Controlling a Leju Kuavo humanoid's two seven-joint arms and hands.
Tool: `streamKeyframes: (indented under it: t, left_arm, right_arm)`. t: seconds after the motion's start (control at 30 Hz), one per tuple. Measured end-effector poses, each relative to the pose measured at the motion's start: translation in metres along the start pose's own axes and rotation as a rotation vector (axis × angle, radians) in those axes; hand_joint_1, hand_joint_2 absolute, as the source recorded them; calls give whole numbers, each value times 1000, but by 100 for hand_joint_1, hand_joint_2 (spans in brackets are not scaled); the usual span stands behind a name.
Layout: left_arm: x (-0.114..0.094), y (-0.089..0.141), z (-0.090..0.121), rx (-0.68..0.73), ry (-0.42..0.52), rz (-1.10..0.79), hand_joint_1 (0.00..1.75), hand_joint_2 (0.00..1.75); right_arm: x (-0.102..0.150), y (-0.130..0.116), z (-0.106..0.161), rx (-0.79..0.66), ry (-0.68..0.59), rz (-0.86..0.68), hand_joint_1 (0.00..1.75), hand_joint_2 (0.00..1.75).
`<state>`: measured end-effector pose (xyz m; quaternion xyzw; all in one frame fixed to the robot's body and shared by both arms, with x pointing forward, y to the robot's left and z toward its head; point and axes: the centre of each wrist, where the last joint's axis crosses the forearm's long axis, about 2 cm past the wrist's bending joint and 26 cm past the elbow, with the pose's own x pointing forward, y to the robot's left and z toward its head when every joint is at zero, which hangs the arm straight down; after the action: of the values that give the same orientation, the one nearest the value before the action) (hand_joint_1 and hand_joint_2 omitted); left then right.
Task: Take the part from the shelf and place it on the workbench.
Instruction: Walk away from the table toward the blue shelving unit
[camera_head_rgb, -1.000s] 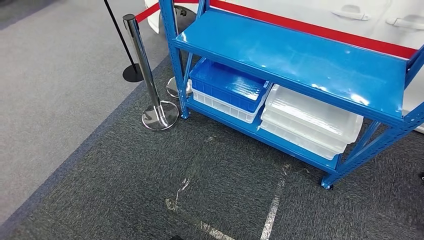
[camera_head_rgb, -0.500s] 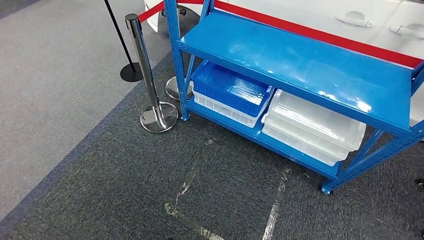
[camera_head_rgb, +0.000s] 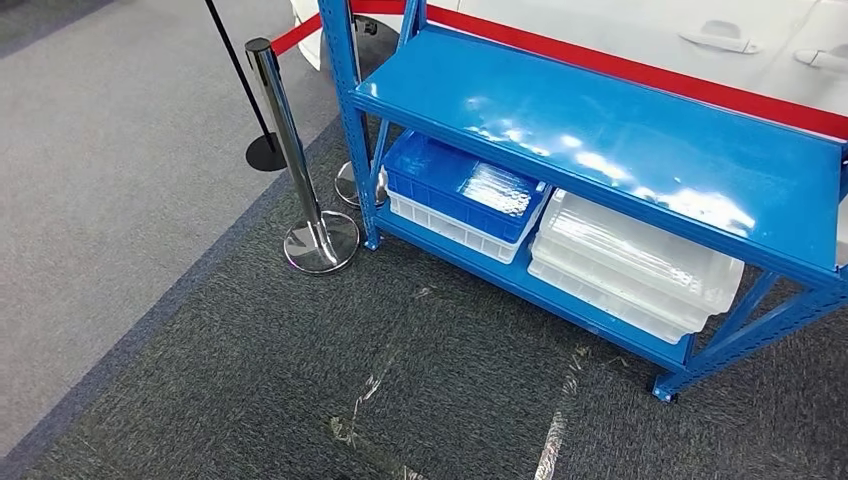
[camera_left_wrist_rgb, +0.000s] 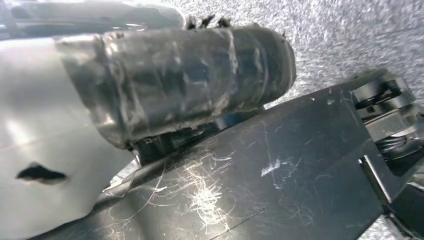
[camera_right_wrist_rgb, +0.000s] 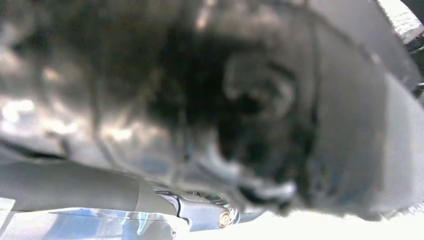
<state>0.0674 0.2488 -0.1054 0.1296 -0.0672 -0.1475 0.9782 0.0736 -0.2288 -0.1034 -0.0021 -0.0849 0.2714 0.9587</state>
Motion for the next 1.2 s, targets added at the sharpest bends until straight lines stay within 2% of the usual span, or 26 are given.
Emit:
streamKeyframes:
  t: [0.33, 0.73, 0.87, 1.2]
  left_arm:
    - [2, 0, 0, 6, -27, -38, 0, 0]
    - [19, 0, 2, 15, -35, -50, 0, 0]
    - [22, 0, 3, 28, -35, -50, 0, 175]
    - [25, -1, 3, 43, -30, -54, 0, 175]
  right_arm:
    - [0, 0, 0, -16, 0, -19, 0, 0]
    - [-1, -1, 0, -6, 6, -81, 0, 0]
    - [-1, -2, 0, -11, 23, -92, 0, 0]
    - [-3, -2, 0, -30, 130, -155, 0, 0]
